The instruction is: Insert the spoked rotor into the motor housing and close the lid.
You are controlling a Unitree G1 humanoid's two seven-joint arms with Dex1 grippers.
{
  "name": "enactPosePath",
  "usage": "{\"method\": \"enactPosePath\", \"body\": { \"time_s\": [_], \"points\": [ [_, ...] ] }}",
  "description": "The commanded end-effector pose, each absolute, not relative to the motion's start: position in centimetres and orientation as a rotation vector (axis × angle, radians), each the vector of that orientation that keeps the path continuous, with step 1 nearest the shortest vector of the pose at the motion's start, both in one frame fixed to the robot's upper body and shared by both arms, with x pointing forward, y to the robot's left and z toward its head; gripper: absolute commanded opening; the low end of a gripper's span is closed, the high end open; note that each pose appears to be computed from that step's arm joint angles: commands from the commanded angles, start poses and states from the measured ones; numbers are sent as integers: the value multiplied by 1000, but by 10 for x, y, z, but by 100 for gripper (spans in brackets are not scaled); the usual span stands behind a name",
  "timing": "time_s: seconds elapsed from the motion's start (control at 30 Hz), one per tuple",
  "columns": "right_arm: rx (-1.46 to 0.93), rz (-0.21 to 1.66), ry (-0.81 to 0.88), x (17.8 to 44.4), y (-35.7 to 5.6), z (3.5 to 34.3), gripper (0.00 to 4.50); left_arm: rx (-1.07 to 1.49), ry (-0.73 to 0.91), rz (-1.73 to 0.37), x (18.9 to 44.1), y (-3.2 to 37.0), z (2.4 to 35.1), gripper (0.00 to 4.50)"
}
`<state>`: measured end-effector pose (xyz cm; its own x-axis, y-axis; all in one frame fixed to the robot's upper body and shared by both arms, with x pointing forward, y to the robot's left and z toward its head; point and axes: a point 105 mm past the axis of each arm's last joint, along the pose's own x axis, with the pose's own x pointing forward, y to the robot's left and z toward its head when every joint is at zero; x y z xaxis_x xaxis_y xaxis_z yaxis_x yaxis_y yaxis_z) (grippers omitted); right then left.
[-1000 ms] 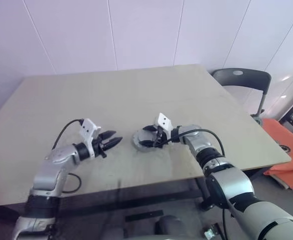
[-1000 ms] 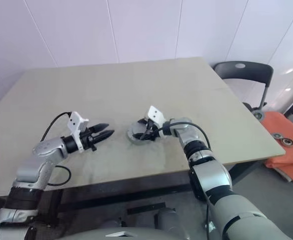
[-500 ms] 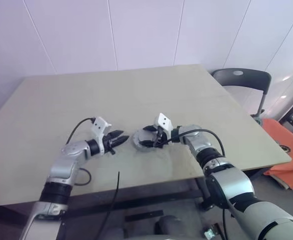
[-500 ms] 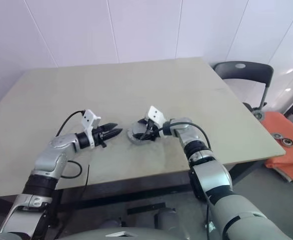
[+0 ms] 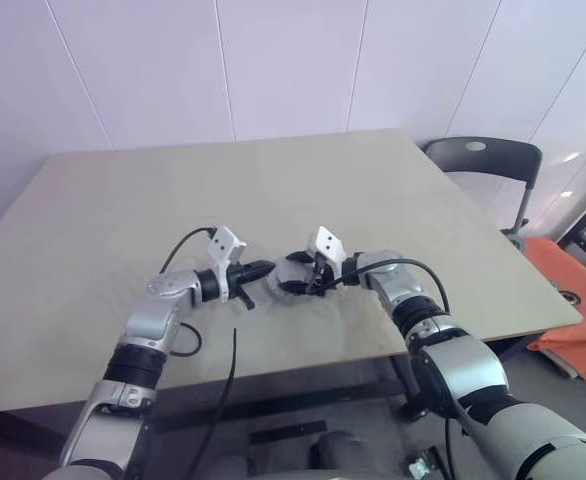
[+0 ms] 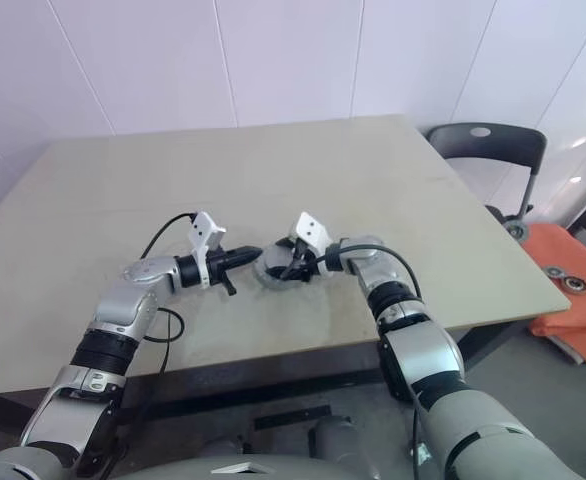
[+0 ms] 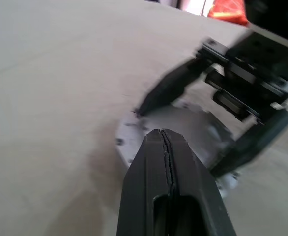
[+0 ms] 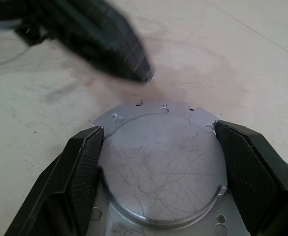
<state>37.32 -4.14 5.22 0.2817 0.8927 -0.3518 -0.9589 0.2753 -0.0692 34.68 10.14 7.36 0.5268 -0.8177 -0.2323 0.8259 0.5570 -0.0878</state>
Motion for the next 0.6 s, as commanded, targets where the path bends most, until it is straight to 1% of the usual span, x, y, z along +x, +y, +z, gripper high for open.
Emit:
{"method": "enactPosePath", "body": {
  "time_s": [0.03,0.3,0.47,0.6],
  "points": [
    [-290,1279,427,355,-51,13,324,88,208,-1012,354,93,87,3],
    [-289,1273,430,354,-54,11,324,103,202,-1022,358,83,84,3],
    [-290,1268,432,353,-56,9,324,168,240,-1027,356,83,70,3],
    [-291,1270,433,352,-56,8,324,238,269,-986,359,90,57,3]
  ]
}}
